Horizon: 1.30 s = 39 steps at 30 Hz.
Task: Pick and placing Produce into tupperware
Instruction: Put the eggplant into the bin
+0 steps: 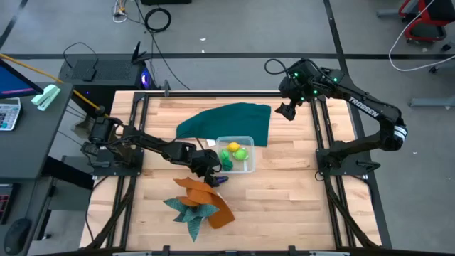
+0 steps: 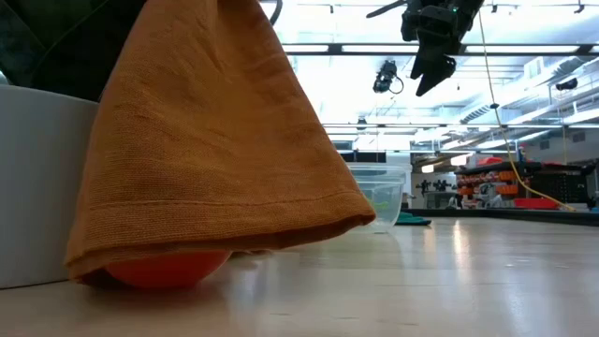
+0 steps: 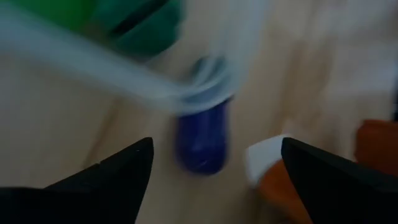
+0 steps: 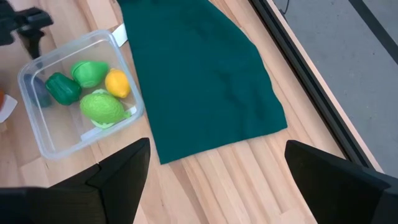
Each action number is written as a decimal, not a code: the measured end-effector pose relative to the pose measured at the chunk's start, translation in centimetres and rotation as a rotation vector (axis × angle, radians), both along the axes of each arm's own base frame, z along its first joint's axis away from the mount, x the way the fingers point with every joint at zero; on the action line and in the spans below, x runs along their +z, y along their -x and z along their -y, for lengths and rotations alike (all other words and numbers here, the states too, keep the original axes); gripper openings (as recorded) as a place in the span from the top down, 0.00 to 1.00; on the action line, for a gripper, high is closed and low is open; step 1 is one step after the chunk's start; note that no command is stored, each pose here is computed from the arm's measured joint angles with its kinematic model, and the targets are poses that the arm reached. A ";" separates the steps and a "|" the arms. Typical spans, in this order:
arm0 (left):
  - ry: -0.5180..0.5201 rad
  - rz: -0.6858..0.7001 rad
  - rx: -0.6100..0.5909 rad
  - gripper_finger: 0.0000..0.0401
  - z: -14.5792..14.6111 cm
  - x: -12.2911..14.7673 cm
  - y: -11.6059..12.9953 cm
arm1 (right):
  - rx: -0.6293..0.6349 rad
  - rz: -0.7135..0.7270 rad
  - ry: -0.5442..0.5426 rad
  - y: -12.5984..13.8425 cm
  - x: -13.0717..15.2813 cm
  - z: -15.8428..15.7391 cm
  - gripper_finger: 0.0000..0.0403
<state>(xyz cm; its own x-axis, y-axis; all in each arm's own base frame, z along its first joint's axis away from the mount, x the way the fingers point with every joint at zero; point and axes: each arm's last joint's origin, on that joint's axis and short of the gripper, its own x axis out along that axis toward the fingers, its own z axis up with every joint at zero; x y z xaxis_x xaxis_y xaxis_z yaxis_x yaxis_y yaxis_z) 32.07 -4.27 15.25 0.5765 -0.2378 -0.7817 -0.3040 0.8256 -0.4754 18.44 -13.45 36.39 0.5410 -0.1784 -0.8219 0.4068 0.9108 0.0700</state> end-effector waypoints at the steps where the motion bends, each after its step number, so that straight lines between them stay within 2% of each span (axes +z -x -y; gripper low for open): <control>1: -0.010 -0.004 0.005 0.08 0.0 -0.2 0.0 | 0.000 0.000 0.000 0.0 0.0 0.0 0.17; 5: -0.027 -0.004 0.020 0.04 0.0 -0.6 -0.4 | -0.001 -0.001 -0.002 0.0 0.0 0.0 0.17; 8: -0.003 -0.018 0.023 0.03 0.1 -1.2 -0.6 | -0.002 -0.003 -0.003 0.0 0.0 0.0 0.17; 21: -0.001 -0.018 -0.015 0.03 1.3 -1.9 -0.9 | -0.001 -0.004 -0.004 0.0 0.0 0.0 0.17; 27: -0.016 -0.025 -0.020 0.09 1.3 -2.0 -0.8 | -0.002 -0.004 -0.004 0.0 0.0 0.0 0.17; 39: -0.032 -0.038 -0.008 0.27 1.2 -2.1 -0.7 | -0.002 -0.003 -0.004 0.0 0.0 0.0 0.20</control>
<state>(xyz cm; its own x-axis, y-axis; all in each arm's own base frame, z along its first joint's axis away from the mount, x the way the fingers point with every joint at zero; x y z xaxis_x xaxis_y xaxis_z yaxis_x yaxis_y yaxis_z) 32.76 -5.49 13.13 0.5443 -0.2171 -0.8103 -0.3149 0.8424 -0.4372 18.42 -13.44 36.36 0.5380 -0.1762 -0.8243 0.4085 0.9099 0.0721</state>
